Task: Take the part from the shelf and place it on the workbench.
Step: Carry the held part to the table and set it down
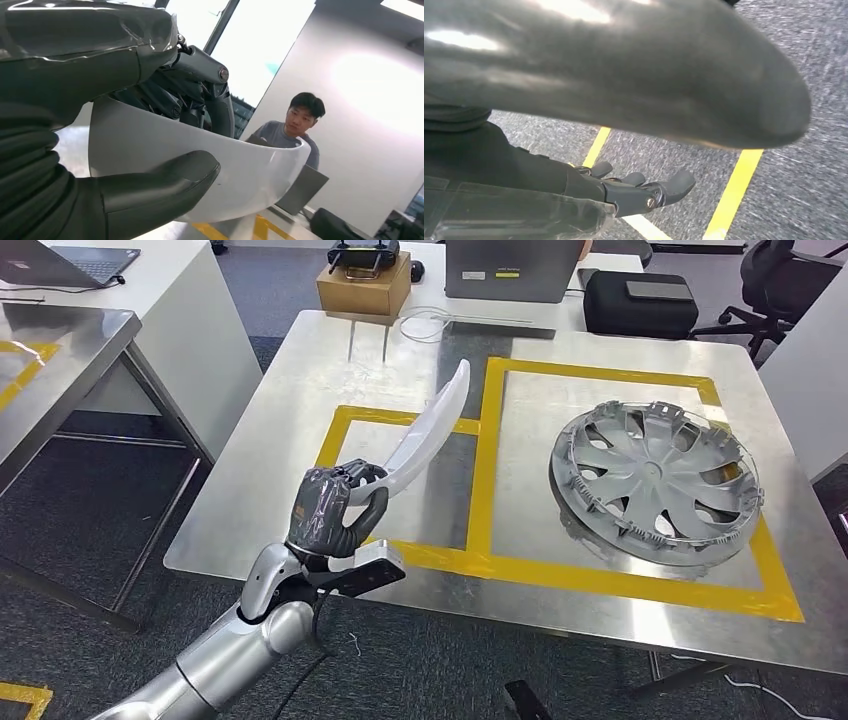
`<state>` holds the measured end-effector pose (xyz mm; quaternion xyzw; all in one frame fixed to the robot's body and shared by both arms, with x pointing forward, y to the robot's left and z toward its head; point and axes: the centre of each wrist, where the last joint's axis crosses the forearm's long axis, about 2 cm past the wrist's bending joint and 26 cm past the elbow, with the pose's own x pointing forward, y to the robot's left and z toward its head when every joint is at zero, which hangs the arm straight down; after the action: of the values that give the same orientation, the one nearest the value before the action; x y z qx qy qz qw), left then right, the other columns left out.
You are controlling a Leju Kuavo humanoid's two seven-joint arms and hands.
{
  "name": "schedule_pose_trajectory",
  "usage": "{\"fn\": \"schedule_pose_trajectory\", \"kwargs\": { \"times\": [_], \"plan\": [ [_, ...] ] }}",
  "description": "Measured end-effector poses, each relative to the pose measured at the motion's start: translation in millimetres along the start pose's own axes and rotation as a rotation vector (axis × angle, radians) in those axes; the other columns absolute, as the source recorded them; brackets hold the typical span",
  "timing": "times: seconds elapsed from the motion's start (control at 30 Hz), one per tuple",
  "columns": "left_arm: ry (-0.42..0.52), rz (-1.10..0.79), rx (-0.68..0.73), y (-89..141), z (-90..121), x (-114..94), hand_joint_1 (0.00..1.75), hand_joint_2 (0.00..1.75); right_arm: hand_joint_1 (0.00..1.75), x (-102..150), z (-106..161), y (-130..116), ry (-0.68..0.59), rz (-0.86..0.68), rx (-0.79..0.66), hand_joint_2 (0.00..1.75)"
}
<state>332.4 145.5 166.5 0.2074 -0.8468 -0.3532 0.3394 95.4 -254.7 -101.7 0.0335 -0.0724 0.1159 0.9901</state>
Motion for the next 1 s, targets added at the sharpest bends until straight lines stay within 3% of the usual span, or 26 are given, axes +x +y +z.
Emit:
{"fn": "schedule_pose_trajectory", "kwargs": {
  "times": [0.23, 0.6, 1.0],
  "plan": [
    [-0.014, -0.161, -0.088, -25, -21, -10, 1.75, 1.75, 0.0, -8, -1, 2, -0.024, 0.003, 0.014, 0.0],
    [0.055, -0.146, -0.313, -76, -9, 2, 1.75, 1.75, 0.0, -28, -1, 3, -0.013, -0.065, 0.013, 0.0],
    [0.108, -0.124, -0.427, -89, -2, 2, 1.75, 1.75, 0.0, -40, -1, 8, -0.017, -0.109, 0.022, 0.0]
  ]
}}
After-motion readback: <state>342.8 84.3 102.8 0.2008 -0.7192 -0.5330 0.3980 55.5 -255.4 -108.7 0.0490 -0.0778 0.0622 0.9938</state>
